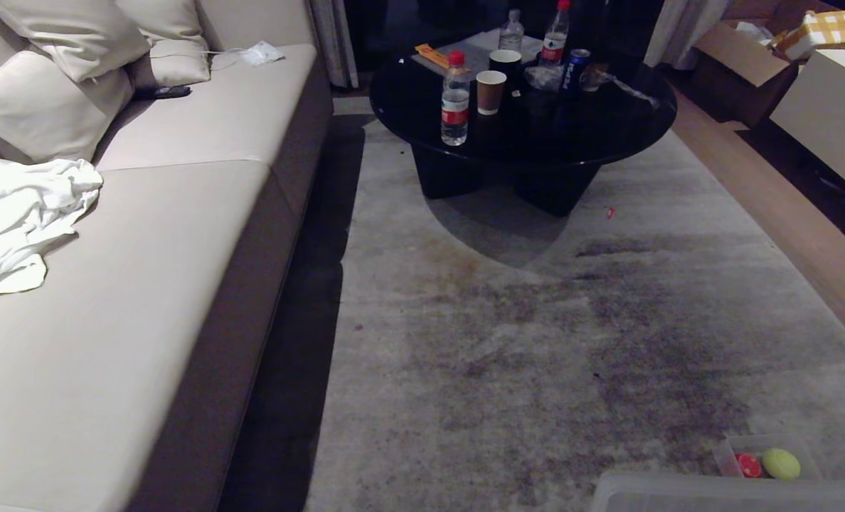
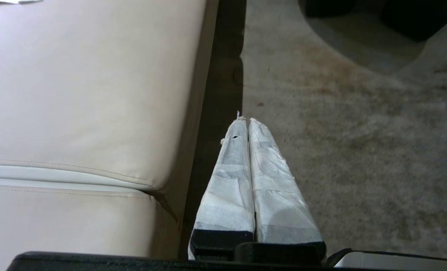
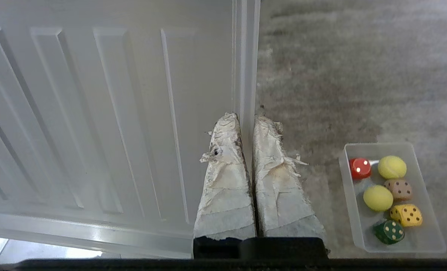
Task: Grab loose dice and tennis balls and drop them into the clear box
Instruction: Close the lid
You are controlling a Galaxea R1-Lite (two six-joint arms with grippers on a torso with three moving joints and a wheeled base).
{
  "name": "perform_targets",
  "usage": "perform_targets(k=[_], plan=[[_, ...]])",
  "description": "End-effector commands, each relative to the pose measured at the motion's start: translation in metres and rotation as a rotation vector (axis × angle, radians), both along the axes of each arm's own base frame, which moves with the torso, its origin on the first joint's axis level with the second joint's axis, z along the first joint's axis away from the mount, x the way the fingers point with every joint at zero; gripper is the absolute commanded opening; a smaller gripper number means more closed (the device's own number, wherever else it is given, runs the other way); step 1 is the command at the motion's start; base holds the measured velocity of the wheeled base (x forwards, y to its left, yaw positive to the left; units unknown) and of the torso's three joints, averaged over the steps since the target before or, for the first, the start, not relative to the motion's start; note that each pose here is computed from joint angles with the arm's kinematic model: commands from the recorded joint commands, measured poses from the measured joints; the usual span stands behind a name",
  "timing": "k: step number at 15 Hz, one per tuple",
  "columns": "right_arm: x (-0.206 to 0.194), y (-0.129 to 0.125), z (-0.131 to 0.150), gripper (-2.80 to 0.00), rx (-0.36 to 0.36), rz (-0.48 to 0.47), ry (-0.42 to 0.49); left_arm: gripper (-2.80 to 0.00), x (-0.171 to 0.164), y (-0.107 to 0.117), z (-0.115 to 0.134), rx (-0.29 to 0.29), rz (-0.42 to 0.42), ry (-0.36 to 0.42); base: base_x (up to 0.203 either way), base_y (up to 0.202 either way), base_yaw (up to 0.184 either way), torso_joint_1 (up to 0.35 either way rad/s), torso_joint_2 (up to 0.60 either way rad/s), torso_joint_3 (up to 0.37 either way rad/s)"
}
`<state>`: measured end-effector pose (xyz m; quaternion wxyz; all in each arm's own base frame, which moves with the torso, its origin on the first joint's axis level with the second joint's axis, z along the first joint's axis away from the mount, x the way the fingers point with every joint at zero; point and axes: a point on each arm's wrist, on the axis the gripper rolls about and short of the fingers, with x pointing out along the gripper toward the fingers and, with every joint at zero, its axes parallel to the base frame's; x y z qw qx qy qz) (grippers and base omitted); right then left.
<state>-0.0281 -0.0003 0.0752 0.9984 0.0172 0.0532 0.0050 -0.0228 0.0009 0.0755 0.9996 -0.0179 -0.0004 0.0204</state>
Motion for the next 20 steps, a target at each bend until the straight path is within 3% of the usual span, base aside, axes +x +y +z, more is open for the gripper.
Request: perform_targets(k=[1,20], plan=[[0.0,0.0,-0.0002,-2.8,0.0,0.002,0.001,-2.8,0.0002,0.0,-0.0004,0.005,0.001,0.003,0.0,0.0,0.0,-0.001,0.0,-0.199],[0.0,0.0,-0.0002,-2.8,0.0,0.001,0.001,-2.8,0.0002,-0.0001,-0.0004,0.01,-0.004,0.003,0.0,0.0,0.0,0.002,0.01,-0.198]])
